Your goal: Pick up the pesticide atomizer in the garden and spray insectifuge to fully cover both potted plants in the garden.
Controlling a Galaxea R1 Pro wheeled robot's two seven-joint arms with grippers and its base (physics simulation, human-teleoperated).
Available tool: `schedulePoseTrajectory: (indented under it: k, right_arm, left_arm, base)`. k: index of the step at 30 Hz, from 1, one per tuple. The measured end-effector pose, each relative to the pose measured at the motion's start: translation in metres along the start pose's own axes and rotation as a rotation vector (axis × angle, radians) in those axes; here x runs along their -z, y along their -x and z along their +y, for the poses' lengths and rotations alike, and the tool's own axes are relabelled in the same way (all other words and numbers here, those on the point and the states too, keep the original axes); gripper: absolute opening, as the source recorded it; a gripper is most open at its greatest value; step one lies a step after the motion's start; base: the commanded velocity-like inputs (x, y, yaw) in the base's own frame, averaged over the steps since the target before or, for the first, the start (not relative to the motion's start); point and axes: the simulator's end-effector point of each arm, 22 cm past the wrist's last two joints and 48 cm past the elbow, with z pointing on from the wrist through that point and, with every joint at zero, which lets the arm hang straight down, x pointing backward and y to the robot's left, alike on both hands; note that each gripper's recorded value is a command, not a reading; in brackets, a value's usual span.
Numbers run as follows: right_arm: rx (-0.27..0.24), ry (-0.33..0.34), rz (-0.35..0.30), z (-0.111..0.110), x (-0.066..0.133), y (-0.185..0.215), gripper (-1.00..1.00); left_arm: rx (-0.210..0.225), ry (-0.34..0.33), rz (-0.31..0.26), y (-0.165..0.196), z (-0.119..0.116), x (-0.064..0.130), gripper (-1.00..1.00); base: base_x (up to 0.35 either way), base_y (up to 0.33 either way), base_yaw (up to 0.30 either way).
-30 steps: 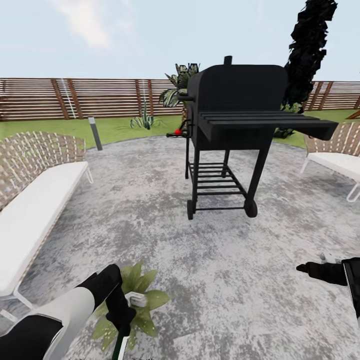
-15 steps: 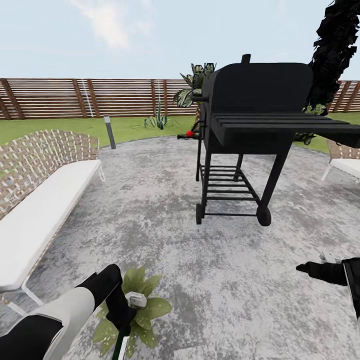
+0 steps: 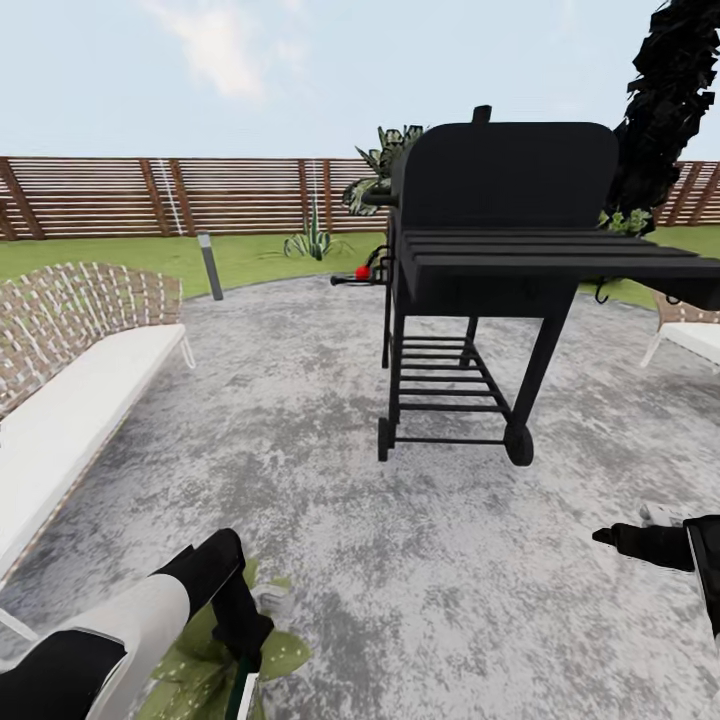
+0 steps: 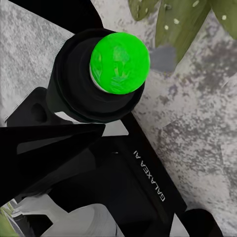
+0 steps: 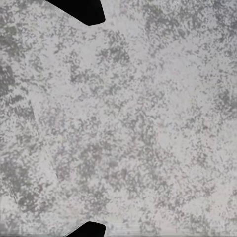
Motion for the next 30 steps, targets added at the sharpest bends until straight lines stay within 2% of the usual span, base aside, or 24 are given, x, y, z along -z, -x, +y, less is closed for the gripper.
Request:
schedulePoseTrajectory:
  k: [17, 30]
  right_arm:
    - [0.002, 0.000, -0.012, 0.000, 0.006, 0.004, 1.00]
    - [0.001, 0.002, -0.021, 0.000, 0.010, 0.007, 1.00]
  left_arm:
    - [0.026, -0.038, -0.047, 0.007, -0.007, 0.009, -1.00]
    - [0.025, -0.036, -0.051, 0.007, -0.009, 0.012, -1.00]
  base:
    - [0.157, -0.158, 0.205]
    - [0.017, -0.017, 0.173]
